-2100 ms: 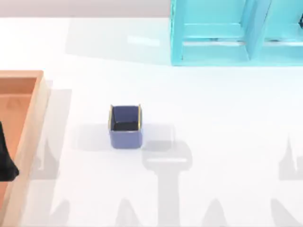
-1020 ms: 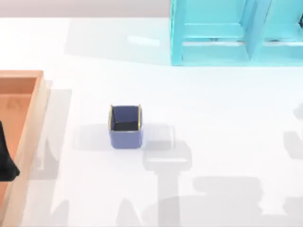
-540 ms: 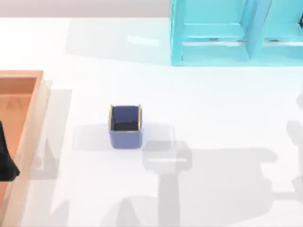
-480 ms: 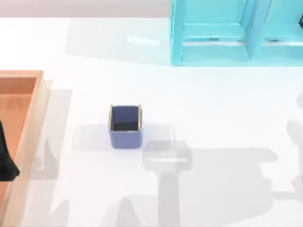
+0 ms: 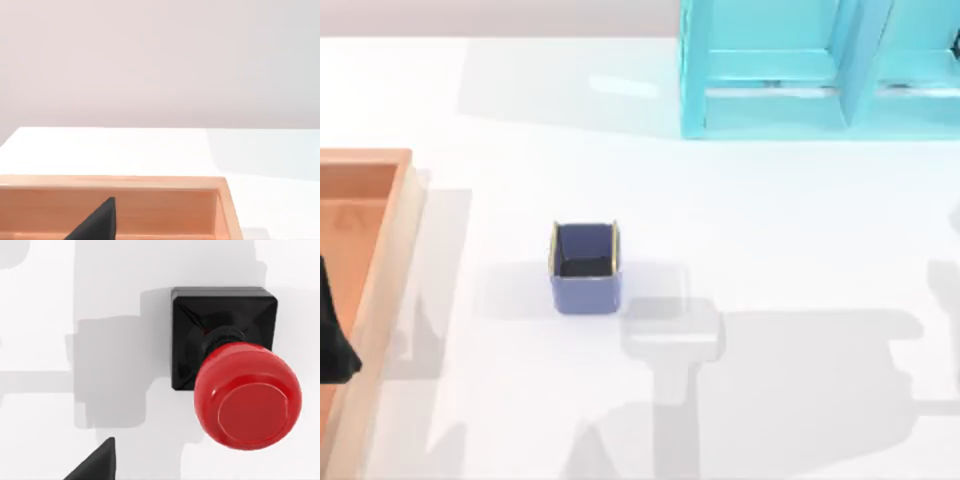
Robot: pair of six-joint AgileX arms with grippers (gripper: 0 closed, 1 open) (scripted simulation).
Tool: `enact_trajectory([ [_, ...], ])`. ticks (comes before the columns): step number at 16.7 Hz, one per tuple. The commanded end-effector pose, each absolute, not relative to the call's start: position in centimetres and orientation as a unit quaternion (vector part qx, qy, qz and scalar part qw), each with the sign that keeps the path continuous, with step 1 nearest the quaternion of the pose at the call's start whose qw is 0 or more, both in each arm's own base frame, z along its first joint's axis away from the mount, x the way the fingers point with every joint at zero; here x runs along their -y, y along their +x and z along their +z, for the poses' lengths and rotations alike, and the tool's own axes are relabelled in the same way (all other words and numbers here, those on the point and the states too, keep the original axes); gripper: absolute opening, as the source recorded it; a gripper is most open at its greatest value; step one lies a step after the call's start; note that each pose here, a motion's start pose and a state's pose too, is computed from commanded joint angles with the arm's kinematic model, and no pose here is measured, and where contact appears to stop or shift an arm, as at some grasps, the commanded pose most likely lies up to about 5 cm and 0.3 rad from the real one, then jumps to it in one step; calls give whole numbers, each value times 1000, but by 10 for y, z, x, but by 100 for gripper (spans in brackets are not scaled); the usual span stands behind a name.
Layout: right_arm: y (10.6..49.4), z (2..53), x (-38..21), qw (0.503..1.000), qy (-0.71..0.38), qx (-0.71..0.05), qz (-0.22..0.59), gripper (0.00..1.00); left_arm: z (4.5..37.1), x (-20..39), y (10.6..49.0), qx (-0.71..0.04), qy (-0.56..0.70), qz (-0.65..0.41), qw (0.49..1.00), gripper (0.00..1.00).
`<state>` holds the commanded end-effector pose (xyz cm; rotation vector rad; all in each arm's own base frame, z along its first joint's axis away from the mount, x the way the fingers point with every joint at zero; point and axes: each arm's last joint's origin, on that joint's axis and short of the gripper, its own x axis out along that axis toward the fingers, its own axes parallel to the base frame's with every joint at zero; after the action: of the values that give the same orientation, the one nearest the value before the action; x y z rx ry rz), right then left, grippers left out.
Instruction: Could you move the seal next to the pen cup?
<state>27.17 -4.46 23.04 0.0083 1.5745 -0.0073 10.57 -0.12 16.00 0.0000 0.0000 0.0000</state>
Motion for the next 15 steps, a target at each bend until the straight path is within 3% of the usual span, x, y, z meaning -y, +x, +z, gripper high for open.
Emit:
enact_trajectory([
  [7, 272, 156, 45, 708, 3, -706, -4, 100, 160, 1, 106, 0, 0, 0, 1000, 100],
  [12, 270, 150, 45, 707, 4, -707, -4, 100, 160, 1, 106, 0, 0, 0, 1000, 100],
  [15, 270, 150, 45, 707, 4, -707, -4, 77, 160, 1, 106, 0, 0, 0, 1000, 100],
])
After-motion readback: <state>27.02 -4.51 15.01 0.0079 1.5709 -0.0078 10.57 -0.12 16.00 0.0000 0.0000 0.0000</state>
